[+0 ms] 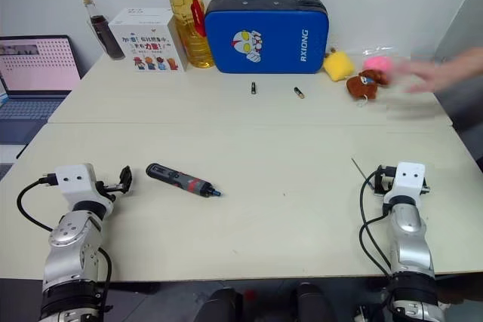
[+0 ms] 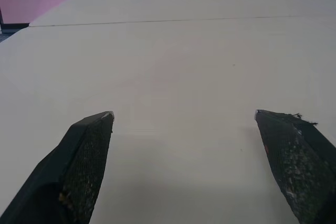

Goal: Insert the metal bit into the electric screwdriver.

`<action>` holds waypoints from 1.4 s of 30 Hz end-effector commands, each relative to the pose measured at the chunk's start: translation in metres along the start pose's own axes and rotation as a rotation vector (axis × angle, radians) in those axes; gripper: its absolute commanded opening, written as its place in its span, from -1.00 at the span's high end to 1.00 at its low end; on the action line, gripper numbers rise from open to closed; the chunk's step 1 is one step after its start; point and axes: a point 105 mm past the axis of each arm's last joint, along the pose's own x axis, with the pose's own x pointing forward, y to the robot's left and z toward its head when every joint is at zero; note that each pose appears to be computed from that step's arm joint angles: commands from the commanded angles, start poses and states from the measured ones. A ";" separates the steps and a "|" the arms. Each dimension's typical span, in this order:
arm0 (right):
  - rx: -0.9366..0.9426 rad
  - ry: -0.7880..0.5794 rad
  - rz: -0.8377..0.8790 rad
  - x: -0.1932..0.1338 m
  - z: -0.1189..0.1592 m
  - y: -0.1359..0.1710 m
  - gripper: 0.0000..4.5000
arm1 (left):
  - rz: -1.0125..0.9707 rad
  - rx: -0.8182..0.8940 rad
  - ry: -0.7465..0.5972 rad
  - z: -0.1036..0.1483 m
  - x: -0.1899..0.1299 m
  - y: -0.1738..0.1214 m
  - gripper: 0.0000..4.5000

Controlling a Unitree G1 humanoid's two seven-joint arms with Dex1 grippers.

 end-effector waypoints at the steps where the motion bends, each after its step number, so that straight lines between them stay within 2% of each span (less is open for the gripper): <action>1: -0.010 0.005 -0.003 -0.003 -0.002 -0.001 -1.00 | 0.002 0.002 -0.048 0.011 0.005 0.003 -1.00; 7: -0.014 0.000 -0.011 -0.005 0.000 -0.004 -1.00 | -0.011 -0.022 -0.056 0.010 0.009 0.009 -1.00; 9: -0.061 -0.053 0.029 -0.004 0.016 -0.005 -1.00 | -0.089 -0.043 -0.088 0.028 0.012 0.018 -1.00; 12: -0.065 -0.112 0.130 -0.007 0.037 0.002 -1.00 | -0.224 0.027 -0.108 0.057 0.015 0.022 -1.00; 16: -0.057 -0.170 0.403 -0.022 0.064 0.032 -1.00 | -0.435 0.138 -0.114 0.102 0.017 0.014 -1.00; 19: -0.027 -0.184 0.731 -0.050 0.084 0.066 -1.00 | -0.676 0.286 -0.088 0.138 0.014 -0.014 -1.00; 22: -0.012 -0.158 1.023 -0.083 0.095 0.092 -1.00 | -0.887 0.448 -0.006 0.147 0.010 -0.043 -1.00; 26: -0.006 -0.110 1.321 -0.123 0.101 0.116 -1.00 | -1.195 0.696 0.095 0.142 -0.006 -0.087 -1.00; 30: -0.028 -0.095 1.423 -0.138 0.100 0.129 -1.00 | -1.399 0.966 0.188 0.123 -0.020 -0.108 -1.00; 32: -0.022 -0.109 1.474 -0.148 0.101 0.142 -1.00 | -1.520 1.200 0.206 0.105 -0.024 -0.126 -1.00; 33: -0.016 -0.112 1.488 -0.152 0.101 0.146 -1.00 | -1.564 1.265 0.205 0.100 -0.025 -0.132 -1.00; 37: 0.005 -0.111 1.520 -0.161 0.099 0.155 -1.00 | -1.682 1.411 0.211 0.087 -0.032 -0.145 -1.00; 42: 0.010 -0.108 1.540 -0.171 0.094 0.160 -1.00 | -1.706 1.496 0.227 0.077 -0.032 -0.160 -1.00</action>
